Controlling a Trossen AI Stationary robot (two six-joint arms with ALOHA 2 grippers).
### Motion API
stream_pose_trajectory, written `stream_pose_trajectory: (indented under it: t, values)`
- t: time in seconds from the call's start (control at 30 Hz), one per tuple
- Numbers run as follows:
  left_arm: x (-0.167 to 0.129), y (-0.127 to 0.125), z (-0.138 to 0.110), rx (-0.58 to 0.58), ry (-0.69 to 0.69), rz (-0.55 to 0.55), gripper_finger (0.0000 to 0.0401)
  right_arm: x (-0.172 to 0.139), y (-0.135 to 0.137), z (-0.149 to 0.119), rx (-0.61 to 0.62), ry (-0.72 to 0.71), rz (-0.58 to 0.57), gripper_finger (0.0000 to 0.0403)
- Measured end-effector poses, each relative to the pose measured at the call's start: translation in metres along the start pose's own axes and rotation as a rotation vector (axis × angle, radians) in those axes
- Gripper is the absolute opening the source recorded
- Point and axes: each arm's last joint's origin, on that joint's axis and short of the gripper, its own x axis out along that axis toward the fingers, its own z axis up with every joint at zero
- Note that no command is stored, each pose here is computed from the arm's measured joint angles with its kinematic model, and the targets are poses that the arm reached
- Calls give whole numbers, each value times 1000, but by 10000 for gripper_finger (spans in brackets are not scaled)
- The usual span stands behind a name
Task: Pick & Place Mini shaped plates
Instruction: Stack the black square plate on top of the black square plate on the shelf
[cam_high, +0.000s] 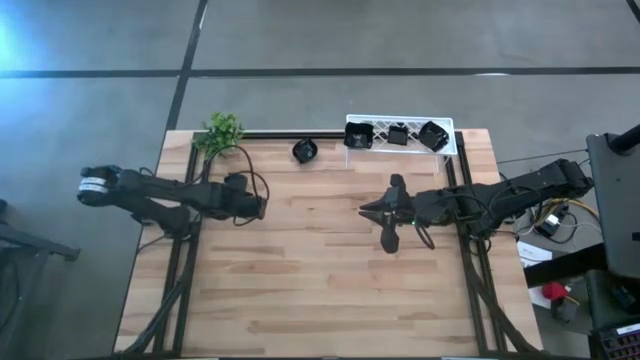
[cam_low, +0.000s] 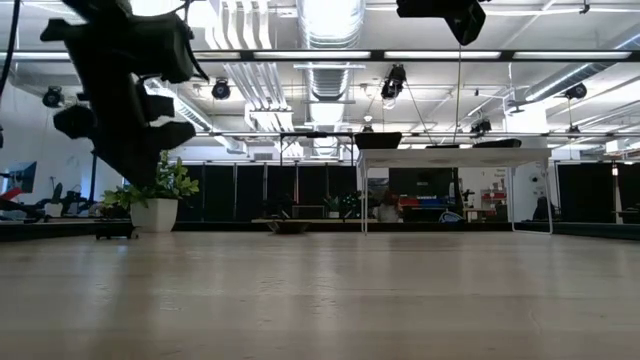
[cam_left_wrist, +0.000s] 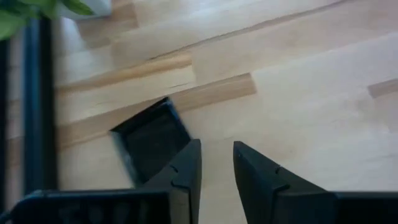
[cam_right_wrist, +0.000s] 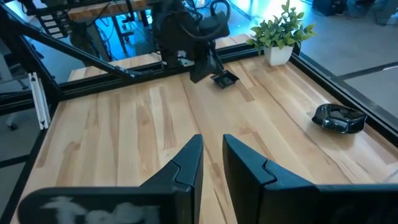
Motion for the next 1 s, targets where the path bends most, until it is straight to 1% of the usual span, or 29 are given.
stream_pose_trajectory:
  t: [0.1,0.33,0.47,0.63,1.0]
  values:
    - [11,1,-4,-23,-18,-22,87,0,0,0,0,0,0,57]
    - [33,13,-14,-93,-15,21,88,0,0,0,-5,1,0,57]
    - [42,15,-19,-121,-28,-3,88,0,0,0,-20,1,0,57]
    - [48,19,-23,-128,-27,7,88,0,0,0,-18,1,0,57]
    - [57,23,-22,-185,-38,6,88,0,0,0,-16,1,-1,57]
